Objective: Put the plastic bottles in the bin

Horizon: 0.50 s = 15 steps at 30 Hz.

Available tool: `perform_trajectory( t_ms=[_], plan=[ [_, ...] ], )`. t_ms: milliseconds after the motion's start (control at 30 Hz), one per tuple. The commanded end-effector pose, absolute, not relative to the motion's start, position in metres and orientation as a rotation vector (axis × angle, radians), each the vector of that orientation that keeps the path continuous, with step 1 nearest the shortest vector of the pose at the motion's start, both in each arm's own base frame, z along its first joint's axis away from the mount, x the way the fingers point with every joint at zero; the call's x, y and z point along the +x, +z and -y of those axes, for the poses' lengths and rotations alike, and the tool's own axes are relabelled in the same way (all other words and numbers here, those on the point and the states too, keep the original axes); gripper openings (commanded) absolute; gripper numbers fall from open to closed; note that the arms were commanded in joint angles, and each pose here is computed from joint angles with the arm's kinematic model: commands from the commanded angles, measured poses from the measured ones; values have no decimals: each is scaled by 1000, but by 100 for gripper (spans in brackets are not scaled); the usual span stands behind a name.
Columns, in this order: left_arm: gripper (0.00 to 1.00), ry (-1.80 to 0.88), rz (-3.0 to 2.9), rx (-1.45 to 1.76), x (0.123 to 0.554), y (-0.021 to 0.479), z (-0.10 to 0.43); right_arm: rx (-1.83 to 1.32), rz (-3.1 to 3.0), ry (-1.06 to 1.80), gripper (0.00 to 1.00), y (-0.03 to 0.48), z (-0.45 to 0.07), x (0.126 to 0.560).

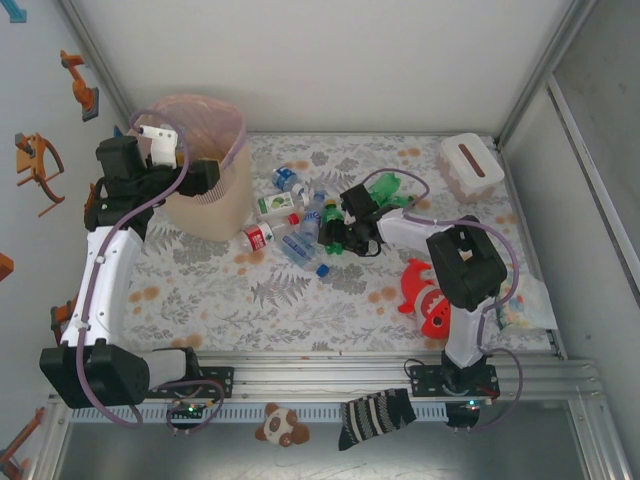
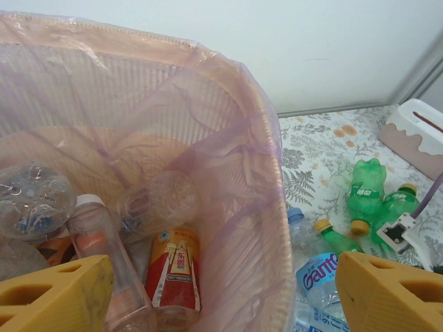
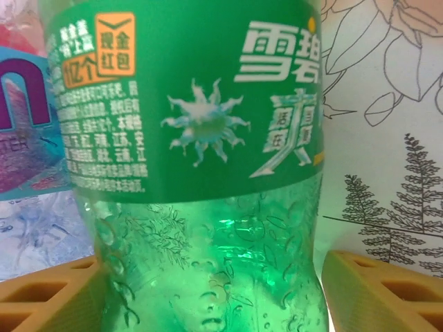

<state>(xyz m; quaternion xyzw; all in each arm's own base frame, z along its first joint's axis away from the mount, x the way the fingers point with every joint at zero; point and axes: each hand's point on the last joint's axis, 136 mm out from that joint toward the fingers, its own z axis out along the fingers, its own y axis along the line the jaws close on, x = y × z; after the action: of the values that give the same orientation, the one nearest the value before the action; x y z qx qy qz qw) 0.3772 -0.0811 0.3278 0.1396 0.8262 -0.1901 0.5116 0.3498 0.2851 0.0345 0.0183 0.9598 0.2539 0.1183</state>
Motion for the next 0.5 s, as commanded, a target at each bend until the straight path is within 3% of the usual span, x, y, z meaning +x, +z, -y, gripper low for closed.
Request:
perform_trajectory(
  t_ms=[0, 467],
  plan=[
    [83, -486, -1976, 333, 372, 331, 83, 70, -2829, 713, 74, 21, -278, 348],
    [83, -493, -1983, 332, 373, 329, 83, 36, -2819, 662, 65, 24, -271, 349]
  ],
)
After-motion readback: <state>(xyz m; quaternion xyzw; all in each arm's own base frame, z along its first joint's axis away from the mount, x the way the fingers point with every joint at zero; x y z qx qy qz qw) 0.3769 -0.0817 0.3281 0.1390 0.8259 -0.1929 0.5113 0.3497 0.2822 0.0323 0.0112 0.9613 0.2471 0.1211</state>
